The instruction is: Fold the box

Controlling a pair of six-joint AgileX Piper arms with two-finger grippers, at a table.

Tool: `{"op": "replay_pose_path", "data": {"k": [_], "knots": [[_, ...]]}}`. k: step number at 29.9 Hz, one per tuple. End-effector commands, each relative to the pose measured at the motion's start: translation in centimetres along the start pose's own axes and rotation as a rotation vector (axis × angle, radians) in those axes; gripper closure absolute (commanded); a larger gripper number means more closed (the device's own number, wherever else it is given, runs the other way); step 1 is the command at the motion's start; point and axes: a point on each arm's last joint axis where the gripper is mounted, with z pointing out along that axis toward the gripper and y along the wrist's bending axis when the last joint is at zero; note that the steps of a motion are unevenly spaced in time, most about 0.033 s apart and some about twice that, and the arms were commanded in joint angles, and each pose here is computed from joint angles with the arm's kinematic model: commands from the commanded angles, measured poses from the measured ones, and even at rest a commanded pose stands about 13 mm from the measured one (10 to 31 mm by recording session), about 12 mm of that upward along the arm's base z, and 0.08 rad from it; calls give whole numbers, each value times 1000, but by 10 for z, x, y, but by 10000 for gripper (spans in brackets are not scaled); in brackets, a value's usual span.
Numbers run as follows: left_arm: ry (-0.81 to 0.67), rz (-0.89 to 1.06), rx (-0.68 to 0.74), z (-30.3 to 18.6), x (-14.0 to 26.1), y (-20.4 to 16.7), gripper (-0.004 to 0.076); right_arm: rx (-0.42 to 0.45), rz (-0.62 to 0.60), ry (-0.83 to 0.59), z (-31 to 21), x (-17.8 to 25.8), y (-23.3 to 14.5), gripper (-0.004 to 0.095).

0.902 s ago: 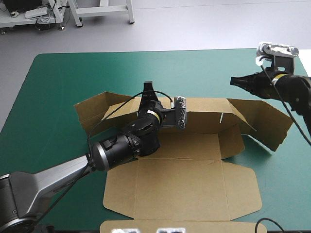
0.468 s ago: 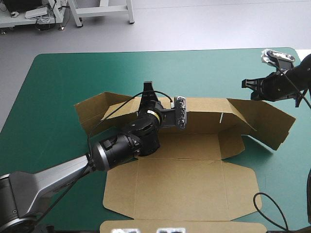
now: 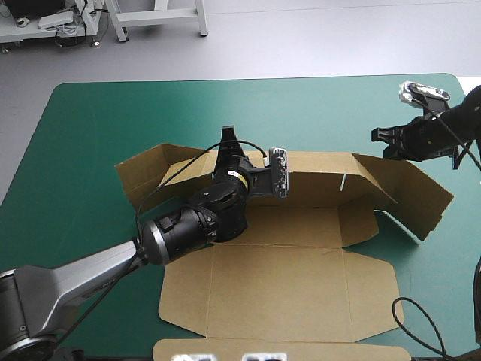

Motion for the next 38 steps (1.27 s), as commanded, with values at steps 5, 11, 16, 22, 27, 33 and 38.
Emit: {"op": "replay_pose_path", "data": {"k": [5,11,16,22,27,33,38], "knots": [[-34,-55,-46,-17,4,15,733,16,-9,15,-6,10,0,926],[-34,-61,-44,-17,4,14,733,28,16,22,-4,8,-7,926],[-36,-106,-40,-17,4,14,733,16,83,50,4,14,-21,927],[-50,-125,-16,-17,2,12,733,-164,113,99,26,33,-30,926],[-55,-130,-8,-16,1,11,733,-251,114,114,37,43,-29,926],[-56,-133,-3,-16,1,11,733,-259,108,105,34,46,-26,926],[-48,-124,6,-12,-1,7,733,-272,74,80,23,56,-18,926]]}}
